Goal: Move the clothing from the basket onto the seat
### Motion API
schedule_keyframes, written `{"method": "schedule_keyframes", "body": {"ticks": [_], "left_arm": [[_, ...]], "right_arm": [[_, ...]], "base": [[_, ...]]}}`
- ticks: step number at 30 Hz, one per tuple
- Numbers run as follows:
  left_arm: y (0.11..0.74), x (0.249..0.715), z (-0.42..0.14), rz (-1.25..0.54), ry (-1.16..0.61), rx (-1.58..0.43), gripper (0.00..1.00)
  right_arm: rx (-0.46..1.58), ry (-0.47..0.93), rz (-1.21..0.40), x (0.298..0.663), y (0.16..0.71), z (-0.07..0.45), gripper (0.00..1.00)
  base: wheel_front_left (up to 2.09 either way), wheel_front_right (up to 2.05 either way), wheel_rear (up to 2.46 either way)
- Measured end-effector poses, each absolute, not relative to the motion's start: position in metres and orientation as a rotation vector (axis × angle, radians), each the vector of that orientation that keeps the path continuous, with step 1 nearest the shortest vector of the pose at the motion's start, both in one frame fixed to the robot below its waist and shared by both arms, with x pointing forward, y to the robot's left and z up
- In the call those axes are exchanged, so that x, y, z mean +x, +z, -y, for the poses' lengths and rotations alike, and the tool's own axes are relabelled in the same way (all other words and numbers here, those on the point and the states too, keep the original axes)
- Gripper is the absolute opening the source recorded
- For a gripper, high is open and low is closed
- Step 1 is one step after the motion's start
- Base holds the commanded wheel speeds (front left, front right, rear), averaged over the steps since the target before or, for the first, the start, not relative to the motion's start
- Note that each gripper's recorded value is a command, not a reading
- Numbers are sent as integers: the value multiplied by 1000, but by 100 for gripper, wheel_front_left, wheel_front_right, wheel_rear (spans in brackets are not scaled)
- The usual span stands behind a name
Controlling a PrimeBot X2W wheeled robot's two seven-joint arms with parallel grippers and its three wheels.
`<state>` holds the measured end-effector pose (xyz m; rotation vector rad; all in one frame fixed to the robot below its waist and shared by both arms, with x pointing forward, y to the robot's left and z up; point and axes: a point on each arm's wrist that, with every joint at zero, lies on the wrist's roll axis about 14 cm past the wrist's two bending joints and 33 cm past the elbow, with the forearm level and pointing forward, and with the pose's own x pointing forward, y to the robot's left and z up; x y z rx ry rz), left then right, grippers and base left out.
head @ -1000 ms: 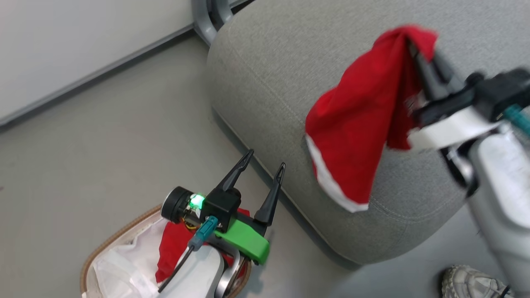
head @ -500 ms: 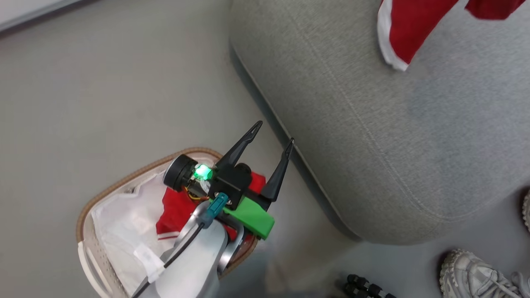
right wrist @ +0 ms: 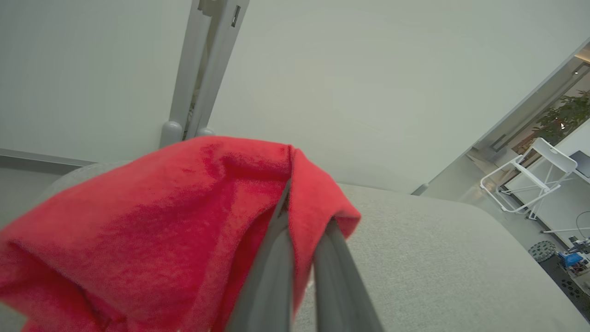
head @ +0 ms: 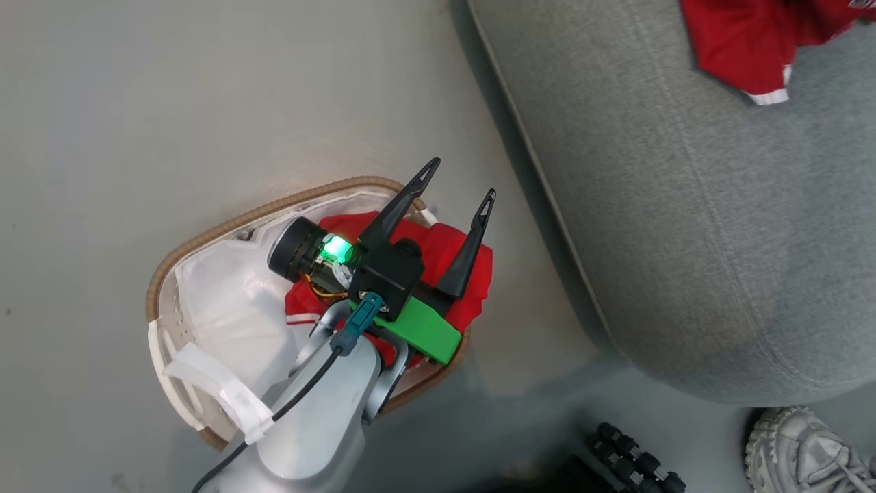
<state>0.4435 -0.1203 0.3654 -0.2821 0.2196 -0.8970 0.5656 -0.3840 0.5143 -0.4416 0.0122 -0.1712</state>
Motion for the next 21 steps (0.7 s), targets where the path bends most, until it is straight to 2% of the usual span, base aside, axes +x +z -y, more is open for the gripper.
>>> {"method": "schedule_keyframes", "body": {"ticks": [4,7,8,9,10,21], "left_arm": [[351,447,108,-250,-857,-276,100],[348,450,102,-257,-834,-270,100],[349,451,101,-255,-829,-269,100],[350,452,99,-251,-825,-267,100],[352,453,98,-249,-820,-265,100],[381,455,76,-211,-732,-247,100]], "right_arm": [[-372,-179,-126,557,456,379,0],[-337,-198,-177,547,433,380,0],[-329,-205,-185,543,429,380,4],[-324,-215,-190,538,428,382,58],[-319,-222,-196,534,426,383,100],[-256,-240,-199,476,432,369,100]], "base": [[0,0,0],[0,0,0],[0,0,0],[0,0,0],[0,0,0],[0,0,0]]}}
